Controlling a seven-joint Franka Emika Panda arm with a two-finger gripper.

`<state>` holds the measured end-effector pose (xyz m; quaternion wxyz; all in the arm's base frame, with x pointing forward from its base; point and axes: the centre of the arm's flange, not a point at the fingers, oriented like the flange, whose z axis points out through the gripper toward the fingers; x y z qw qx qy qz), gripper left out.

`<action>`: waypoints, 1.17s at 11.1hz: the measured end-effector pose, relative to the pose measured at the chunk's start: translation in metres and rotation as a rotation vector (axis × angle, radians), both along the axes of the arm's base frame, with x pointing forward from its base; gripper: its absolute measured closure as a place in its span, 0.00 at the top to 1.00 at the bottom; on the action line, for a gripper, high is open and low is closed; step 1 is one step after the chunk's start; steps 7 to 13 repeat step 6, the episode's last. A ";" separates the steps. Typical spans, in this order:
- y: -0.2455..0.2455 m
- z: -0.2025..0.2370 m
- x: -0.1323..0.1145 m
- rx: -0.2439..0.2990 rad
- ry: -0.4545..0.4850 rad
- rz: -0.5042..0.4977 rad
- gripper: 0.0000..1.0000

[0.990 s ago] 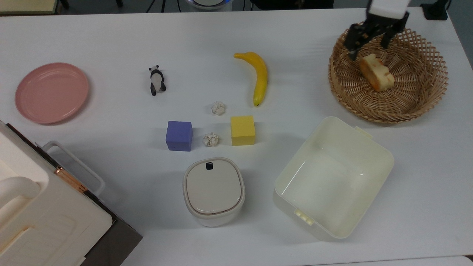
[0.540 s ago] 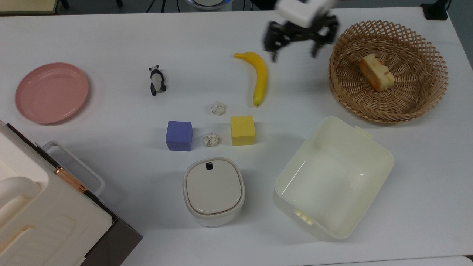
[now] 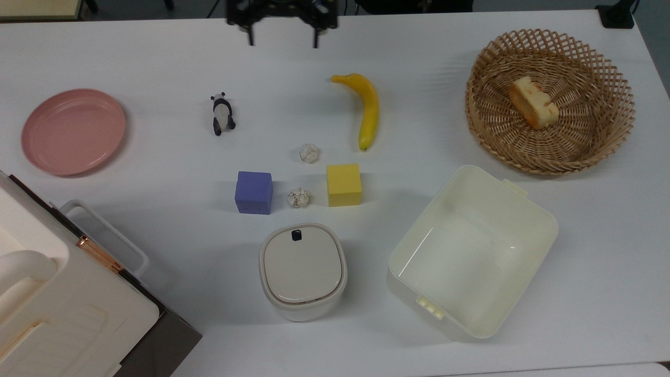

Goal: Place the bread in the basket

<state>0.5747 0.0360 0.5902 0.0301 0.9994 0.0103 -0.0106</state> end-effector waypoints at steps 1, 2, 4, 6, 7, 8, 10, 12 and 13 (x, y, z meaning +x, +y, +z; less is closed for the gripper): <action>-0.013 0.002 -0.002 0.000 0.006 -0.021 1.00; -0.020 0.005 -0.007 0.000 0.019 -0.034 1.00; -0.030 0.014 -0.015 0.001 0.018 -0.053 1.00; -0.038 0.015 -0.016 0.002 0.018 -0.066 1.00; -0.038 0.015 -0.016 0.002 0.018 -0.066 1.00; -0.038 0.015 -0.016 0.002 0.018 -0.066 1.00; -0.038 0.015 -0.016 0.002 0.018 -0.066 1.00; -0.038 0.015 -0.016 0.002 0.018 -0.066 1.00; -0.038 0.015 -0.016 0.002 0.018 -0.066 1.00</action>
